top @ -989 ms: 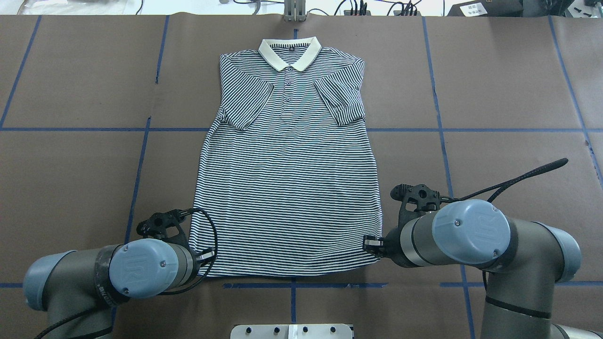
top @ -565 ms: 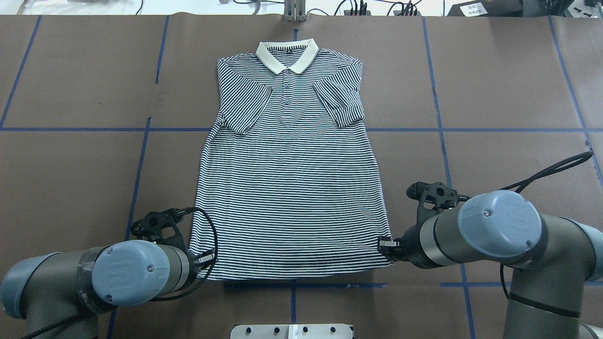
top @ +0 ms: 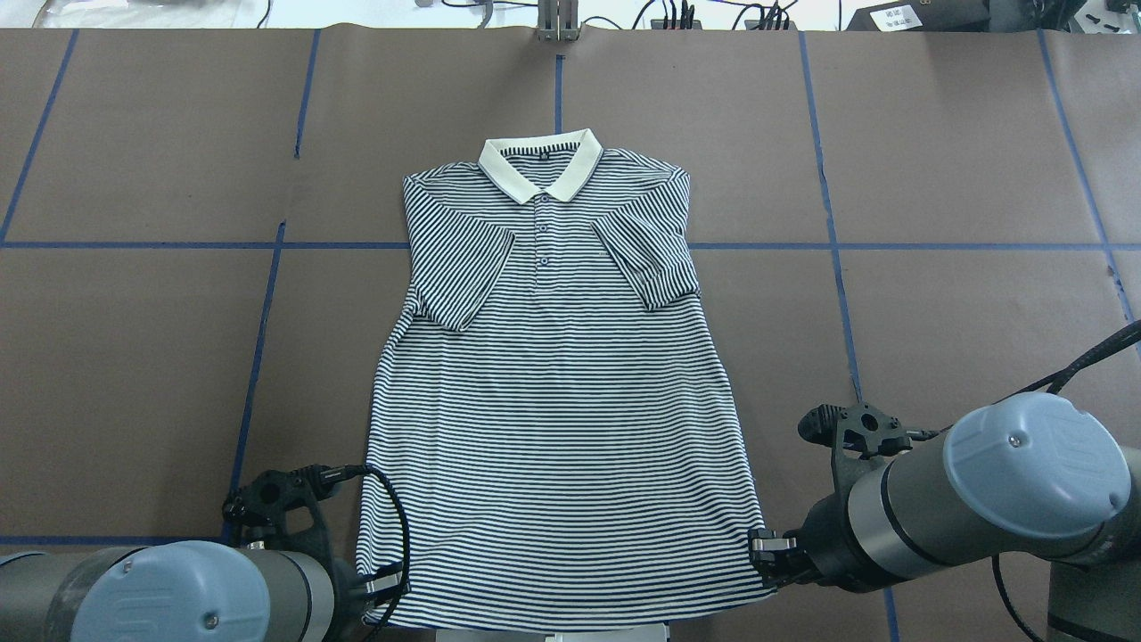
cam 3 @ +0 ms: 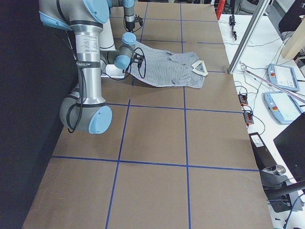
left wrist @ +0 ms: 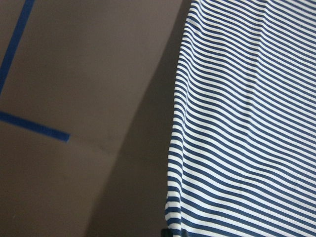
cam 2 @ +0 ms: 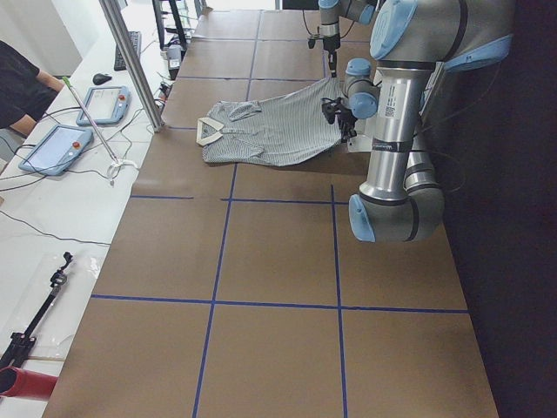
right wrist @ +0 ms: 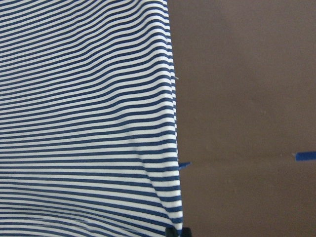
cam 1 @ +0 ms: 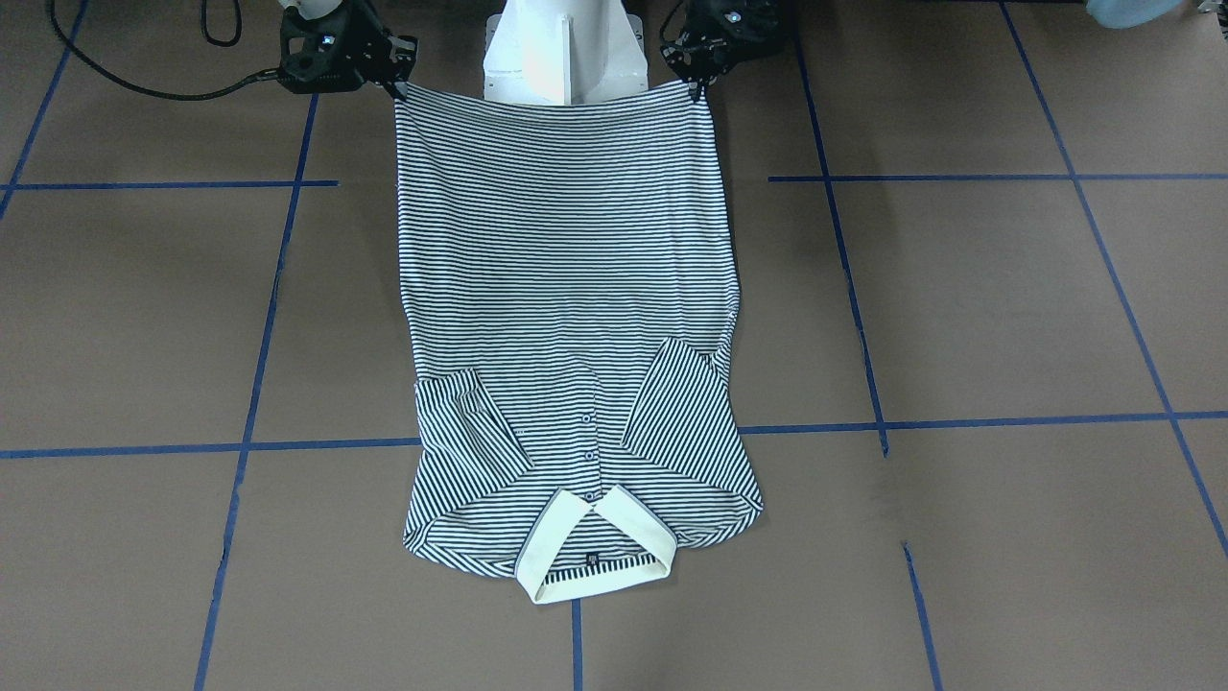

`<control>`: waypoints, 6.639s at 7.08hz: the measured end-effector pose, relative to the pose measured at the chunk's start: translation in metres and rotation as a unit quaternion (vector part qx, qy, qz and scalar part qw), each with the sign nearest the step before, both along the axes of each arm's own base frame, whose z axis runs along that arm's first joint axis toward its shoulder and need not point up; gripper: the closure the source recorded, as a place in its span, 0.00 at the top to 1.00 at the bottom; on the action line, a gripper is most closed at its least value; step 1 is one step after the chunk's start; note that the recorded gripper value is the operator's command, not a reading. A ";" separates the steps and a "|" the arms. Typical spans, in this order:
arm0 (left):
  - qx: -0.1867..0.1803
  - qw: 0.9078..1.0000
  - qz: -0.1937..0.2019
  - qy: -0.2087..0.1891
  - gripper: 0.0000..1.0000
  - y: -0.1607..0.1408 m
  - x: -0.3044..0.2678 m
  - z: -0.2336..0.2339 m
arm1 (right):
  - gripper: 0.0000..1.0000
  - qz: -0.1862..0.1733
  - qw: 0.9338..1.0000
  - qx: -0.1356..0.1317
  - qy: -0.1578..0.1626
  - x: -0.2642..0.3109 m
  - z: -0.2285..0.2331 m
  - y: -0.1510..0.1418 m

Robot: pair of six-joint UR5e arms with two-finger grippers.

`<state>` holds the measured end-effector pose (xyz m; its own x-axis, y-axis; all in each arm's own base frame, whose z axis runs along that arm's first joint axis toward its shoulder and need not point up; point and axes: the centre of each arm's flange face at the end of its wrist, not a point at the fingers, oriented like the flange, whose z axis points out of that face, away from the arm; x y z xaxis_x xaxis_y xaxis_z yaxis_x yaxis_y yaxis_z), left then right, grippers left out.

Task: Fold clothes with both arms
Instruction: 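Lift the hem with both grippers and fold it toward the collar, then lay the hem down just below the cream collar with both grippers, then open both grippers and lift them off the folded shirt, then move the right gripper down to the side edge of the folded shirt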

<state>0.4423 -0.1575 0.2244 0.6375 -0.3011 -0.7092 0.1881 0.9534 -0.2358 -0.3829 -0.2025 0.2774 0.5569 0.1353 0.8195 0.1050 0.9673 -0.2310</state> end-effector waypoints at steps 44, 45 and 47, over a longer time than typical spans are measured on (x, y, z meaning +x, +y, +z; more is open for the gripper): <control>0.170 0.978 -0.122 -0.004 1.00 -0.384 -0.011 0.016 | 1.00 0.144 0.987 0.060 0.035 -0.077 0.069 -0.295; 0.172 0.977 -0.123 -0.001 1.00 -0.382 -0.013 0.013 | 1.00 0.139 0.987 0.057 0.054 -0.089 0.065 -0.275; 0.176 0.977 -0.124 0.007 1.00 -0.375 -0.018 0.001 | 0.97 0.124 0.988 0.056 0.073 -0.110 0.068 -0.247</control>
